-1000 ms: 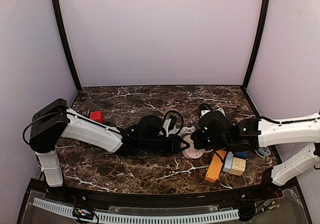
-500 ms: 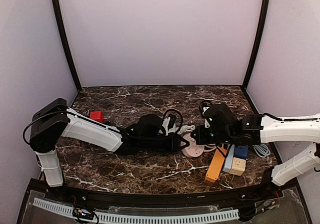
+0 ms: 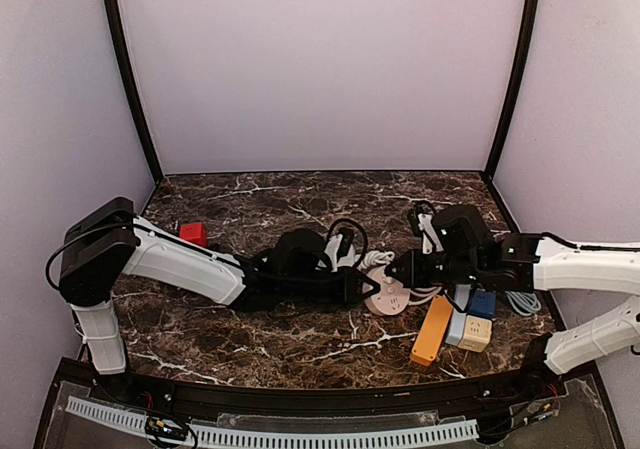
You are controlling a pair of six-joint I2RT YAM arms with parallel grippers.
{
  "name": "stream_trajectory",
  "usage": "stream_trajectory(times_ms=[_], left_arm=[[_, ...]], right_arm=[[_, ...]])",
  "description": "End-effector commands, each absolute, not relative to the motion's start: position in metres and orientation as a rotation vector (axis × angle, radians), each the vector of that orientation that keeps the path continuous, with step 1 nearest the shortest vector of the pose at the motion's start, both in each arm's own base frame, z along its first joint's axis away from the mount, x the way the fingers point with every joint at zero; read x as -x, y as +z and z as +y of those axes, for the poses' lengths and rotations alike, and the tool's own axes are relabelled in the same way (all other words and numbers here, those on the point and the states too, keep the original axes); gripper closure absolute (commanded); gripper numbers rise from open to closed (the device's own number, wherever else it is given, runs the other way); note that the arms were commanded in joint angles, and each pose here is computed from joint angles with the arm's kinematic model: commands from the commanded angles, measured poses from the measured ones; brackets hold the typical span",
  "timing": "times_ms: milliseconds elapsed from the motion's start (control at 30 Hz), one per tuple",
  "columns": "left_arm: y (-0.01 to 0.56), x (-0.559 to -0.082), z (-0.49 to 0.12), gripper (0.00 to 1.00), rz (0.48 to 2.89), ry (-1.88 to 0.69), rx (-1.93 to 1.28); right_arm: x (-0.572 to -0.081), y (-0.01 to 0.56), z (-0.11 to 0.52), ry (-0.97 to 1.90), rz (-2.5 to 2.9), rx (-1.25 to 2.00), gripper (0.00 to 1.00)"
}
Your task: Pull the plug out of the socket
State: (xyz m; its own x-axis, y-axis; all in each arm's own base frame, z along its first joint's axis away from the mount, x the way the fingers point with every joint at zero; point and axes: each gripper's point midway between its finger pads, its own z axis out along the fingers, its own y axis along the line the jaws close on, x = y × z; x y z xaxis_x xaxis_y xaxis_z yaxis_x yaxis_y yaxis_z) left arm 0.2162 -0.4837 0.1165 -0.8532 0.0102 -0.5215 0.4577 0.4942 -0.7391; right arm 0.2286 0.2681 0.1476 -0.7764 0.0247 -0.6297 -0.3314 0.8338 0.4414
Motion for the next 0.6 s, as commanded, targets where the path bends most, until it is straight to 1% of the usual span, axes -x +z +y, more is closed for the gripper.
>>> stream_trajectory(times_ms=[0,267,567], left_arm=[[0.113,-0.21,-0.476,0.99,2.337,-1.29,-0.378],[0.112,-0.222,-0.472,0.99,2.347,-1.245,-0.28],[0.113,-0.233,-0.469,0.99,2.319,-1.289,-0.181]], right_arm=[[-0.243,0.172,0.26,0.761,2.222,0.135,1.0],[-0.226,0.173,0.265,0.728,2.156,0.206,1.0],[-0.213,0.162,0.262,0.707,2.154,0.197,1.0]])
